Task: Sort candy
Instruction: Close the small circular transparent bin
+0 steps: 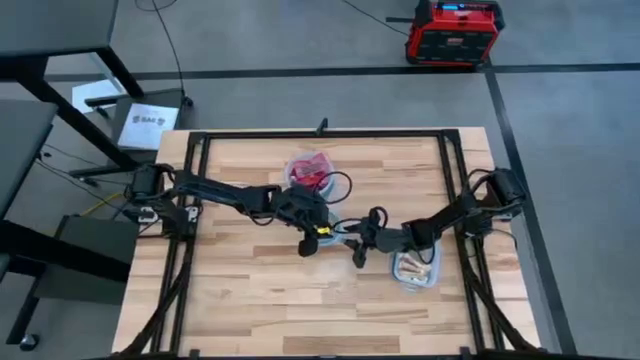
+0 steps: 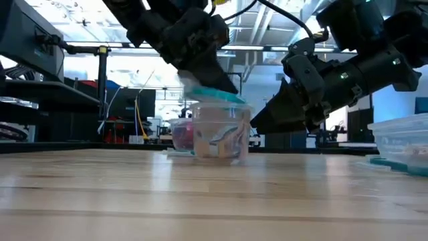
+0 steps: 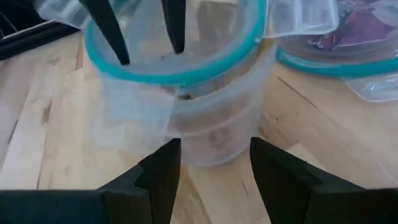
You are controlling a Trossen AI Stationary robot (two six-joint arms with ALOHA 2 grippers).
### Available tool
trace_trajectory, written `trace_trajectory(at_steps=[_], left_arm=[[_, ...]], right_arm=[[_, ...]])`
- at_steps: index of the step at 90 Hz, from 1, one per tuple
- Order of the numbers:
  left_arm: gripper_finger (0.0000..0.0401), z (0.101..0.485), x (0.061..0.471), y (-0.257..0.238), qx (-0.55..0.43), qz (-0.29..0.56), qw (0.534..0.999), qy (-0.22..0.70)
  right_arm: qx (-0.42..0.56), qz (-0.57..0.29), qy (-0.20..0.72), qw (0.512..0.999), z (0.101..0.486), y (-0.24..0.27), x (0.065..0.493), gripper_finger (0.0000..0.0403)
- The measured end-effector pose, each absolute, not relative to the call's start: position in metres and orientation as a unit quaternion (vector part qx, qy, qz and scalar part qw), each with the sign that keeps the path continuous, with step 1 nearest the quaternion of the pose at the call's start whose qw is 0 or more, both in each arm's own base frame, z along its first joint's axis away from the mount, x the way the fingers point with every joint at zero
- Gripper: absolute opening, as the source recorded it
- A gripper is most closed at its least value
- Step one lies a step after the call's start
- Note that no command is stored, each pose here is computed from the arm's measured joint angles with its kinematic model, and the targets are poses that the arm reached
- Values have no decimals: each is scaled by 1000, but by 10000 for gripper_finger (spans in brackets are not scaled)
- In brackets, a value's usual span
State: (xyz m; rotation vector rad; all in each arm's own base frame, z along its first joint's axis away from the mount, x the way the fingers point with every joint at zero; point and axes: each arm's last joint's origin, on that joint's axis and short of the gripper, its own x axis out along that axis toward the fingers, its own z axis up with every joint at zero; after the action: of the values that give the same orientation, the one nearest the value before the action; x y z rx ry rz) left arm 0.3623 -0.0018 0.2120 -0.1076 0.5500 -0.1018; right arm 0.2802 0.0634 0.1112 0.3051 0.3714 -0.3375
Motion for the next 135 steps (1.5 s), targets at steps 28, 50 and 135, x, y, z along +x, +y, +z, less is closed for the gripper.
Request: trace_trajectory(at_steps=[28, 50, 135], left_arm=[[107, 213, 359, -1, -15, -46, 939, 341], [107, 205, 374, -1, -10, -54, 952, 301], [107, 223, 392, 5, 11, -50, 970, 239]], right_arm=[[150, -159, 189, 957, 111, 64, 280, 177], [147, -157, 190, 958, 111, 64, 280, 177], [138, -146, 190, 961, 112, 65, 282, 177]])
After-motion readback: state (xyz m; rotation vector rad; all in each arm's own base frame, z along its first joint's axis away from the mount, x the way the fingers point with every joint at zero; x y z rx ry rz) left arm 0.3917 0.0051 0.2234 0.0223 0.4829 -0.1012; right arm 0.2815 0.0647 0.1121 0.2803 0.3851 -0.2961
